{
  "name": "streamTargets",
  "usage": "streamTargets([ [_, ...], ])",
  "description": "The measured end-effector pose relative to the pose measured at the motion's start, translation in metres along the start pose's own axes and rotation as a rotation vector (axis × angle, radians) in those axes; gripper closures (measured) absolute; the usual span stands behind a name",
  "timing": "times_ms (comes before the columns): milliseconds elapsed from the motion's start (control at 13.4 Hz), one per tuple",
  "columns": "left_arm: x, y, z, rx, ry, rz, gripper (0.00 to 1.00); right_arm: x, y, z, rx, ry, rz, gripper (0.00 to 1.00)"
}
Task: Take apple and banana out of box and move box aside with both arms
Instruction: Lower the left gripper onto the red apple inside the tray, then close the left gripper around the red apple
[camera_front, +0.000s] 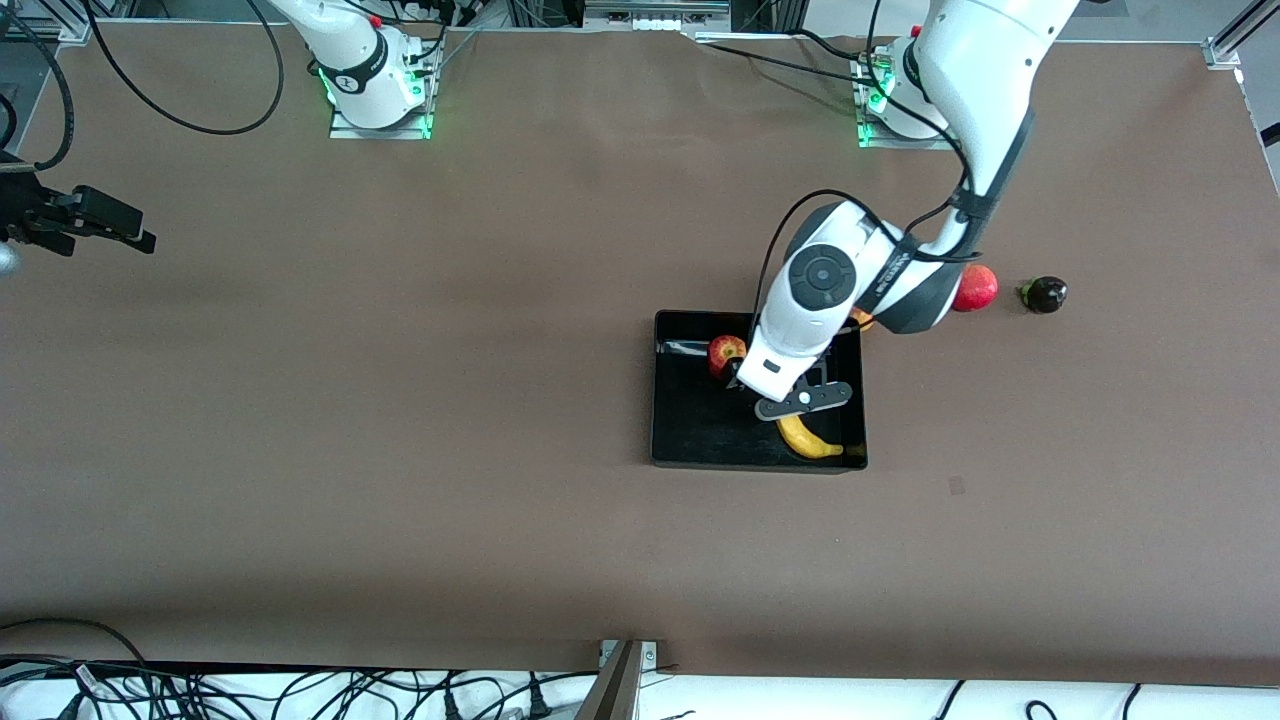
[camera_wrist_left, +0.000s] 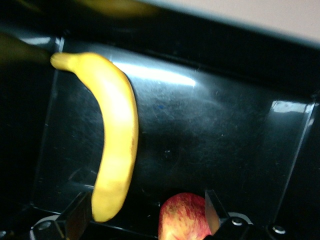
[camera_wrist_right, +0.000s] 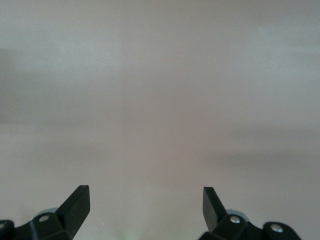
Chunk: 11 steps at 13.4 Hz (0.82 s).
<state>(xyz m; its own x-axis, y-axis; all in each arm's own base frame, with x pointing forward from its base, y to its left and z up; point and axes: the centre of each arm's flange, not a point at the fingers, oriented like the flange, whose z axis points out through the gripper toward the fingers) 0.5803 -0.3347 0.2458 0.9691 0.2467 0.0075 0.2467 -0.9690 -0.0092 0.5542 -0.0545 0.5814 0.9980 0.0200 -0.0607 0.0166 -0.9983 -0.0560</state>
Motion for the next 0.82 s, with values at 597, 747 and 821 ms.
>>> streamTargets([
  [597,-0.039,0.033,0.017,0.001,-0.015,-0.017,0.0,0.0,0.0,0.0,0.0,0.0,0.0,0.0],
  [747,-0.044,0.031,0.024,-0.005,-0.016,-0.015,0.0,0.0,0.0,0.0,0.0,0.0,0.0,0.0],
  [821,-0.046,0.03,0.028,-0.005,-0.018,-0.015,0.0,0.0,0.0,0.0,0.0,0.0,0.0,0.0],
])
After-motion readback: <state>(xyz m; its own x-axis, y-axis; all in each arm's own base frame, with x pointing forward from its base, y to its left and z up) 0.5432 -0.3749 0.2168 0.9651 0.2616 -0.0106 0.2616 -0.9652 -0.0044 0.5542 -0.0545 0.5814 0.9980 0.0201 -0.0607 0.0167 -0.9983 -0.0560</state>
